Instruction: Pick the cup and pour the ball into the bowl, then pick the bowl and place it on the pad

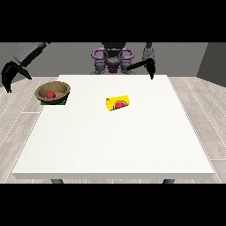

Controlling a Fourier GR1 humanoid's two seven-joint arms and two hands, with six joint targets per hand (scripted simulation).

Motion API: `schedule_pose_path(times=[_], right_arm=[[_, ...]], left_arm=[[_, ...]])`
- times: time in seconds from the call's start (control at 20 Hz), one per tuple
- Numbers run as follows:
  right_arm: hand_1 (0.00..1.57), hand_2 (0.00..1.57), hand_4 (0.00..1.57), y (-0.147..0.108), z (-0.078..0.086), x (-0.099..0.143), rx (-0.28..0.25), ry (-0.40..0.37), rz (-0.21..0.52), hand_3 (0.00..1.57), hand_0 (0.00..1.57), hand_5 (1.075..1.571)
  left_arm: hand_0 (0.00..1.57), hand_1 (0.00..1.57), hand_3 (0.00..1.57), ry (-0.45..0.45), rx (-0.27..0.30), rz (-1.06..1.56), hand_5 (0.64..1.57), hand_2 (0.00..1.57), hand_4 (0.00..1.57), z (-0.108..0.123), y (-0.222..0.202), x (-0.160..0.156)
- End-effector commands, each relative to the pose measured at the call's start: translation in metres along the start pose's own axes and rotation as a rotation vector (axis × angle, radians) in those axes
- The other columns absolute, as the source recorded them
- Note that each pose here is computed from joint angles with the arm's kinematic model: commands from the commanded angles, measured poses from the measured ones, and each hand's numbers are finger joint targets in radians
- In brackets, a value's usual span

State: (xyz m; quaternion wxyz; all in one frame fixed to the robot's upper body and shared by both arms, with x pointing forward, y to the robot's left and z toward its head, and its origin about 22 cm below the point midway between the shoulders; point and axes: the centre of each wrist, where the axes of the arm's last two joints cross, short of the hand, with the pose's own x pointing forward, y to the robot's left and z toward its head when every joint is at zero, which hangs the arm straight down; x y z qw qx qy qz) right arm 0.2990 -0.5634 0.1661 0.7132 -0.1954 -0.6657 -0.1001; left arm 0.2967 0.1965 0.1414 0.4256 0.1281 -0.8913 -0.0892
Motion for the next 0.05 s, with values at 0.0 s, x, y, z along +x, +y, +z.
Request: schedule_pose_path(times=[0.0], right_arm=[[0.00, 0.19, 0.00, -0.0194, 0.0030, 0.0419, 0.067, 0.007, -0.020, 0.29, 0.00, 1.503]], left_arm=[[0.00, 0.00, 0.00, 0.117, -0.026, 0.006, 1.569, 0.00, 0.00, 0.0136, -0.0115, -0.0232]])
